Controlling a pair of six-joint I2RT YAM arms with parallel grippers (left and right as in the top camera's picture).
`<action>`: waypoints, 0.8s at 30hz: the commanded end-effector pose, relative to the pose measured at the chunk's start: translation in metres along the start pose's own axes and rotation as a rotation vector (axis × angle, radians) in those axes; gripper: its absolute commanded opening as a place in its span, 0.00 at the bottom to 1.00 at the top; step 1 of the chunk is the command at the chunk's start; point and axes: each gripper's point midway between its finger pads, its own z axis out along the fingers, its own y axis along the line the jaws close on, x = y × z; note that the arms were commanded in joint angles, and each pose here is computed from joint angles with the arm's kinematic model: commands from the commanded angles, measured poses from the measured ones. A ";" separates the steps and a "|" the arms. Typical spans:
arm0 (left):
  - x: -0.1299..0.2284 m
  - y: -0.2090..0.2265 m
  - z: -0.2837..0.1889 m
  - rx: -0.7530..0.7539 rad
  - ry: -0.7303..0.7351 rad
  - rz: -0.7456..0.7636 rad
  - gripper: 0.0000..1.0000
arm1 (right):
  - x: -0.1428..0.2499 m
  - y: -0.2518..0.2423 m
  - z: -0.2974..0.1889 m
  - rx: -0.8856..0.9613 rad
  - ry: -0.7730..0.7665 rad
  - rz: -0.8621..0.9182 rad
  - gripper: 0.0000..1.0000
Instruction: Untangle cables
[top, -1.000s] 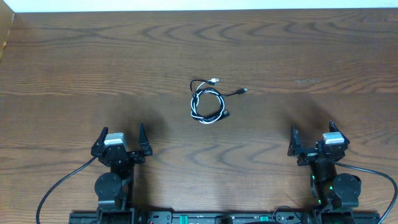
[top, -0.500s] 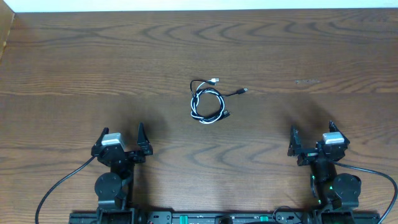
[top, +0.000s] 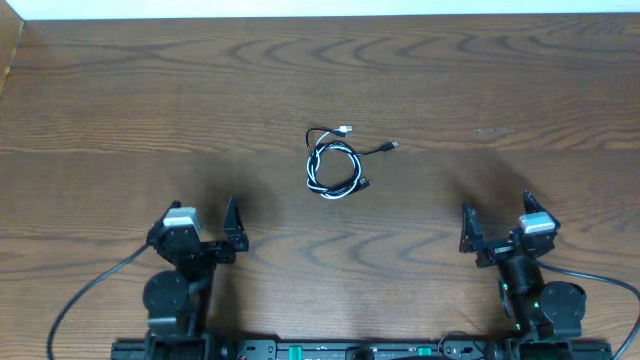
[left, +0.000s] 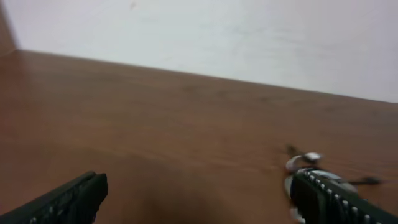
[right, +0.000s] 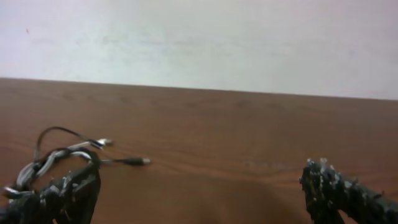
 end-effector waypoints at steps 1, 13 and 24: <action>-0.042 -0.029 -0.005 0.133 -0.011 0.011 0.99 | -0.030 0.013 -0.005 -0.063 -0.023 0.065 0.99; -0.094 -0.073 0.030 0.253 0.448 0.014 0.99 | -0.073 0.024 0.027 -0.120 0.284 0.130 0.99; -0.067 -0.138 0.086 0.365 0.881 0.080 0.99 | -0.090 0.049 0.069 -0.282 0.558 0.219 0.99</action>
